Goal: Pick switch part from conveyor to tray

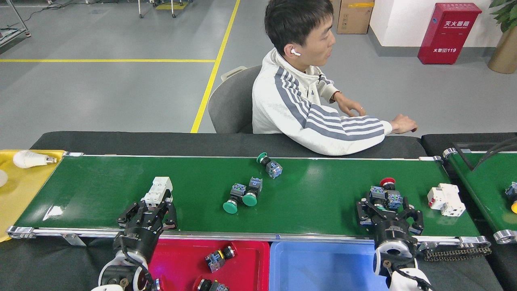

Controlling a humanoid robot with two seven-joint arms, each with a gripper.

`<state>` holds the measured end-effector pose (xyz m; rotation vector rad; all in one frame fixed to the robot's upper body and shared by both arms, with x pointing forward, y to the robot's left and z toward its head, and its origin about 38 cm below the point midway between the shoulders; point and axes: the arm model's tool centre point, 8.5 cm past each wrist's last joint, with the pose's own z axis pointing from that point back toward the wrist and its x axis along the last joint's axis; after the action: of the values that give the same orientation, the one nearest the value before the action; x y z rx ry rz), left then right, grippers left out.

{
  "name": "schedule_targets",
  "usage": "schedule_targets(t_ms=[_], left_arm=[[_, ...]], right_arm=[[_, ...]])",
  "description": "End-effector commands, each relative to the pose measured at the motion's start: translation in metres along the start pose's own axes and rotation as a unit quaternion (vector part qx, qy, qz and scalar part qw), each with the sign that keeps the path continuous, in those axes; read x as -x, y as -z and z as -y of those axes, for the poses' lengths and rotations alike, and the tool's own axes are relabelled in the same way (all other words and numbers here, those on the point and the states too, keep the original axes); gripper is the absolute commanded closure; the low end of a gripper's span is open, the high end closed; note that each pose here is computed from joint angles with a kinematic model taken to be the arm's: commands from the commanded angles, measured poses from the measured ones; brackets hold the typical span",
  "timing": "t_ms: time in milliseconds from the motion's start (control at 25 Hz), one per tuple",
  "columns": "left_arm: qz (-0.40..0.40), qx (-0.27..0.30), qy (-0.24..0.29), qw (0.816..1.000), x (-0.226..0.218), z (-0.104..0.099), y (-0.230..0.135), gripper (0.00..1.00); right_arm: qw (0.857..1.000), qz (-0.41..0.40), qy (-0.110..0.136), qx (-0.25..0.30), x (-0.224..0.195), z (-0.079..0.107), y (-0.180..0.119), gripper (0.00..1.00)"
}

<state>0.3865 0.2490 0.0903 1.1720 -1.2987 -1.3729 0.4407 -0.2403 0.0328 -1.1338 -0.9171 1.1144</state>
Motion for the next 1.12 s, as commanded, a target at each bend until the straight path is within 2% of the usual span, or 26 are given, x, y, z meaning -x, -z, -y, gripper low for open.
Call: schedule_targets(t_ms=[0, 80, 120, 160, 240, 319, 399, 479, 519, 559, 639, 679, 719, 759, 799, 838, 878, 918, 958, 998, 1078], left_arm=[[0.017, -0.03, 0.012, 0.999, 0.001, -0.019, -0.001, 0.98], [0.018, -0.031, 0.012, 0.999, 0.002, -0.02, -0.001, 0.98], [0.018, -0.029, 0.013, 0.999, 0.002, -0.019, -0.002, 0.97], [0.019, -0.027, 0.013, 0.999, 0.003, -0.017, -0.003, 0.97], [0.015, -0.022, 0.014, 1.0, 0.005, -0.014, -0.006, 0.97], [0.015, -0.023, 0.014, 1.0, 0.005, -0.014, -0.006, 0.97], [0.01, -0.022, 0.014, 1.0, 0.009, -0.014, -0.007, 0.97], [0.001, -0.025, 0.014, 1.0, 0.016, -0.016, -0.009, 0.97], [-0.001, -0.026, 0.015, 1.0, 0.018, -0.017, -0.009, 0.97], [-0.003, -0.027, 0.017, 0.999, 0.021, -0.018, -0.01, 0.97], [-0.005, -0.031, 0.019, 0.999, 0.023, -0.021, -0.01, 0.97], [-0.004, -0.034, 0.018, 0.999, 0.024, -0.023, -0.011, 0.97], [-0.004, -0.035, 0.016, 0.999, 0.024, -0.023, -0.011, 0.97], [-0.004, -0.036, 0.016, 0.999, 0.024, -0.025, -0.01, 0.97], [-0.003, -0.037, 0.015, 0.999, 0.023, -0.025, -0.01, 0.97], [-0.003, -0.038, 0.015, 0.999, 0.023, -0.026, -0.009, 0.97], [-0.002, -0.04, 0.015, 0.999, 0.022, -0.027, -0.008, 0.97], [0.0, -0.041, 0.015, 0.999, 0.021, -0.028, -0.007, 0.97], [0.002, -0.042, 0.015, 0.999, 0.019, -0.029, -0.006, 0.97], [0.003, -0.043, 0.016, 0.999, 0.019, -0.03, -0.006, 0.97], [0.008, -0.043, 0.019, 0.999, 0.017, -0.031, -0.007, 0.97]], right_arm=[[1.0, 0.007, 0.002, 0.008, -0.011, 0.01, 0.006, 0.0], [1.0, 0.013, 0.005, 0.002, -0.022, 0.009, 0.009, 0.0], [1.0, 0.015, 0.008, -0.001, -0.027, 0.008, 0.009, 0.07], [1.0, 0.016, 0.008, -0.001, -0.029, 0.008, 0.009, 0.19], [1.0, 0.027, -0.002, 0.001, -0.033, 0.008, 0.009, 0.65], [0.999, 0.039, -0.01, 0.001, -0.037, 0.007, 0.007, 0.88], [0.998, 0.056, -0.013, 0.009, -0.042, 0.012, 0.005, 0.95], [0.991, 0.13, -0.013, 0.037, -0.066, 0.027, -0.01, 0.96], [0.984, 0.173, -0.015, 0.048, -0.076, 0.029, -0.021, 0.96], [0.968, 0.242, -0.02, 0.06, -0.087, 0.03, -0.04, 0.97], [0.928, 0.365, -0.029, 0.075, -0.106, 0.032, -0.071, 0.97], [0.9, 0.428, -0.034, 0.078, -0.121, 0.032, -0.086, 0.97], [0.866, 0.492, -0.037, 0.077, -0.141, 0.029, -0.103, 0.96], [0.832, 0.547, -0.04, 0.079, -0.165, 0.029, -0.121, 0.9], [0.811, 0.578, -0.045, 0.078, -0.18, 0.028, -0.132, 0.78], [0.791, 0.604, -0.056, 0.078, -0.196, 0.027, -0.142, 0.42], [0.773, 0.627, -0.064, 0.073, -0.212, 0.023, -0.153, 0.0], [0.756, 0.648, -0.071, 0.064, -0.227, 0.016, -0.164, 0.0], [0.746, 0.659, -0.076, 0.057, -0.235, 0.01, -0.17, 0.0], [0.74, 0.666, -0.081, 0.05, -0.24, 0.006, -0.174, 0.0], [0.737, 0.669, -0.083, 0.047, -0.241, 0.003, -0.175, 0.0]])
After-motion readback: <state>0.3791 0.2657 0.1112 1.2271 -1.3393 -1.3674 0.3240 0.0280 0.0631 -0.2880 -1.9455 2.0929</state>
